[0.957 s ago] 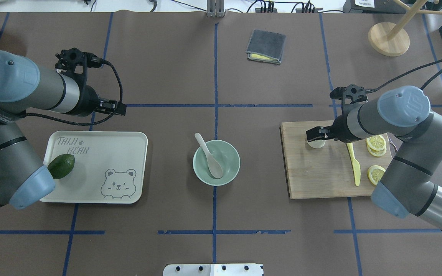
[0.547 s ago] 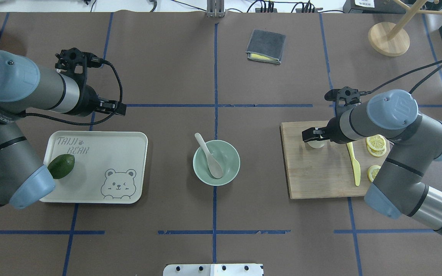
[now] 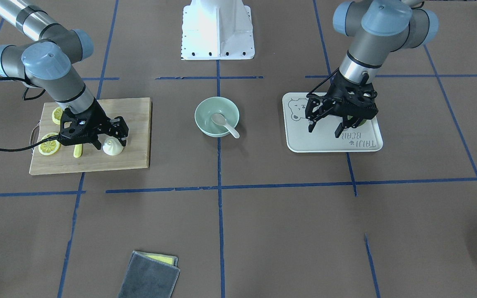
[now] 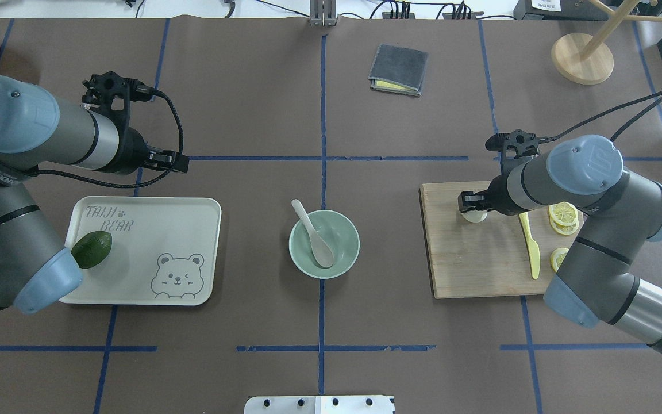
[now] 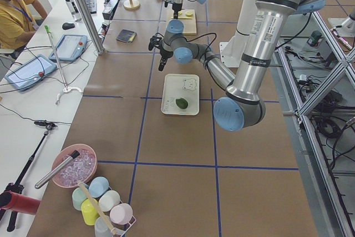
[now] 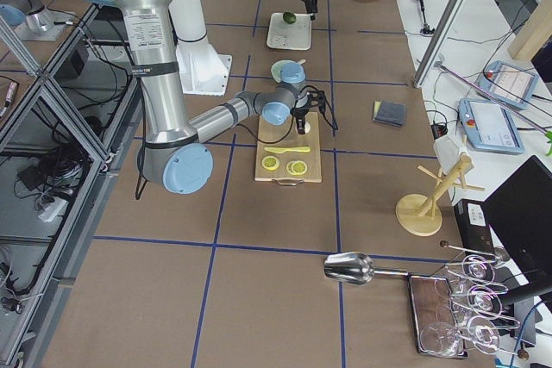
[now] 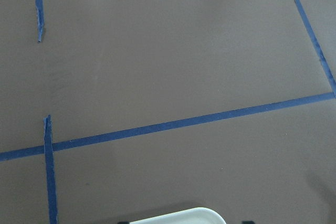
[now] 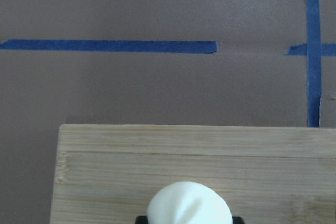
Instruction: Put spoon and bun in bowl
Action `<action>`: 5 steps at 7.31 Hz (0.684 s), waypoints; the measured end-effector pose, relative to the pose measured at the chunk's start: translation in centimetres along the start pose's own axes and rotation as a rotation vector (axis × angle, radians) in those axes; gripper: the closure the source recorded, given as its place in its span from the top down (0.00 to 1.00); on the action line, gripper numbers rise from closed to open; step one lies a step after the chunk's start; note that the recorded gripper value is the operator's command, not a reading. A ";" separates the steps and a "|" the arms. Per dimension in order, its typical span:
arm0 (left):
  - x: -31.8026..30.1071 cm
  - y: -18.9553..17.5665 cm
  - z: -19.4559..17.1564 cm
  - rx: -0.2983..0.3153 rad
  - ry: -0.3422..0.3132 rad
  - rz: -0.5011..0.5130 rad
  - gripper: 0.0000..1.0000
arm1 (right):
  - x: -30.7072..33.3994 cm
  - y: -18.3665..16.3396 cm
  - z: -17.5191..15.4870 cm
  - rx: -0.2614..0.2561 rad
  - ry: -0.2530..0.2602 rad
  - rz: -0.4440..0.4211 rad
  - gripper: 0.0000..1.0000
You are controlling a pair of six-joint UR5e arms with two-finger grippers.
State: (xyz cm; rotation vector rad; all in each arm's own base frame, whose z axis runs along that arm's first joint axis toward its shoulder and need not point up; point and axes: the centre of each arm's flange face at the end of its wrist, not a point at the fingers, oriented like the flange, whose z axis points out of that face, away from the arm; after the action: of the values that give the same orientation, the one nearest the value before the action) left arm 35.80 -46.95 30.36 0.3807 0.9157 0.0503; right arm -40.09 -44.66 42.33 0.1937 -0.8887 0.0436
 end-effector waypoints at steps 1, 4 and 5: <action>0.0 0.0 0.0 0.000 0.000 0.001 0.77 | -0.4 -0.2 -0.1 0.003 -0.006 0.009 0.22; -0.2 0.2 -1.0 0.008 0.007 0.004 0.77 | -3.7 -1.3 -1.6 0.027 -0.055 0.055 0.25; -0.9 0.8 -1.7 0.009 0.005 0.005 0.77 | -6.3 -1.9 -2.5 0.035 -0.086 0.098 0.25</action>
State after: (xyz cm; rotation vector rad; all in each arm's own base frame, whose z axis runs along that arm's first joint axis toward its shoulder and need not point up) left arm 33.96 -45.87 30.40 0.3916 0.9203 0.0517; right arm -41.93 -45.82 35.58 0.1853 -0.9837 0.1433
